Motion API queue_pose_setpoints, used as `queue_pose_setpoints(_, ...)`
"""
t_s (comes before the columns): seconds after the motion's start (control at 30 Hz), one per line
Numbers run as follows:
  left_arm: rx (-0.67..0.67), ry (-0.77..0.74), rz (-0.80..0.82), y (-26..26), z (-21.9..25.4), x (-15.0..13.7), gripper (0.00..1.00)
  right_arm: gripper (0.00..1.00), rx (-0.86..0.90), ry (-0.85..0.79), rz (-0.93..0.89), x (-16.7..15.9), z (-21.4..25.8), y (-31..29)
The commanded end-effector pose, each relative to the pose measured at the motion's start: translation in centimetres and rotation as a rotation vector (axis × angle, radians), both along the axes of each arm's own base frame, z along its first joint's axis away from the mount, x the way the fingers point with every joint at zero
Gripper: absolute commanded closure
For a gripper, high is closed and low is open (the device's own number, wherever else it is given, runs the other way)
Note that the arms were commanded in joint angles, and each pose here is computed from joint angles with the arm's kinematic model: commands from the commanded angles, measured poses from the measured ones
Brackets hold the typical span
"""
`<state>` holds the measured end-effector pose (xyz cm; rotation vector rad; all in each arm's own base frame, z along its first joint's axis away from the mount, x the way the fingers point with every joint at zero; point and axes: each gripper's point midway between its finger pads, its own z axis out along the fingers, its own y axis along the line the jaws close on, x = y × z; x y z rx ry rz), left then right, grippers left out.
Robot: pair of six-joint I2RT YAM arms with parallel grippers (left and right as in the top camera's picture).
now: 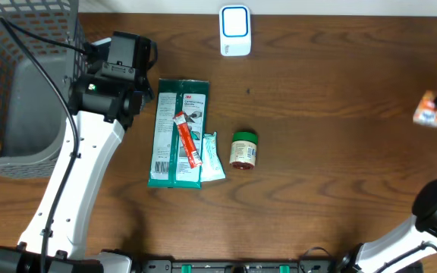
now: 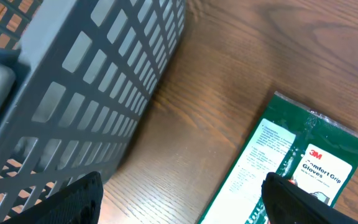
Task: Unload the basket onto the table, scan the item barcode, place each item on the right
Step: 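Carry the juice carton to the right edge and release it, then reach the right gripper toward the green-lidded jar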
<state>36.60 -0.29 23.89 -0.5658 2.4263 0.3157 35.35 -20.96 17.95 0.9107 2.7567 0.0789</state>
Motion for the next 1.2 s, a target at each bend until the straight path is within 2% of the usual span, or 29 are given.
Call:
queue_pose_setpoints(0.0,0.023,0.015,0.0,0.3,-0.3,-0.1,0.18,0.99,0.073,0.052,-0.166,-2.3,-5.5,-1.7)
queue_pose_setpoints(0.17,0.024,0.014,0.0,0.4,-0.3,-0.1,0.18,0.99,0.104,0.042,-0.244,-4.0,-11.1,-3.0)
queue_pose_setpoints(0.2,0.024,0.014,0.0,0.4,-0.3,-0.1,0.18,0.84,0.112,0.026,-0.254,-4.2,-12.1,-3.1)
queue_pose_setpoints(0.23,0.023,0.015,0.0,0.3,-0.3,-0.1,0.18,0.63,0.114,0.023,-0.257,-4.3,-12.4,-3.2)
queue_pose_setpoints(0.33,0.023,0.015,0.0,0.3,-0.3,-0.1,0.18,0.4,0.117,0.018,-0.259,-4.3,-12.7,-3.2)
queue_pose_setpoints(0.37,0.023,0.015,0.0,0.3,-0.3,-0.1,0.18,0.25,0.116,0.017,-0.259,-4.3,-12.7,-3.2)
queue_pose_setpoints(0.43,0.024,0.014,0.0,0.4,-0.3,-0.1,0.18,0.03,0.116,0.016,-0.258,-4.3,-12.7,-3.2)
queue_pose_setpoints(0.63,0.024,0.014,0.0,0.4,-0.3,-0.1,0.18,0.01,0.131,0.019,-0.255,-4.2,-11.9,-3.0)
queue_pose_setpoints(0.97,0.024,0.014,0.0,0.4,-0.3,-0.1,0.18,0.01,0.074,0.094,-0.238,-4.4,-5.1,-3.0)
queue_pose_setpoints(1.07,0.023,0.015,0.0,0.3,-0.3,-0.1,0.18,0.01,0.148,0.028,-0.196,-2.5,-4.7,-1.2)
queue_pose_setpoints(1.17,0.024,0.014,0.0,0.4,-0.3,-0.1,0.18,0.01,0.328,-0.085,-0.065,-0.2,-3.8,2.8)
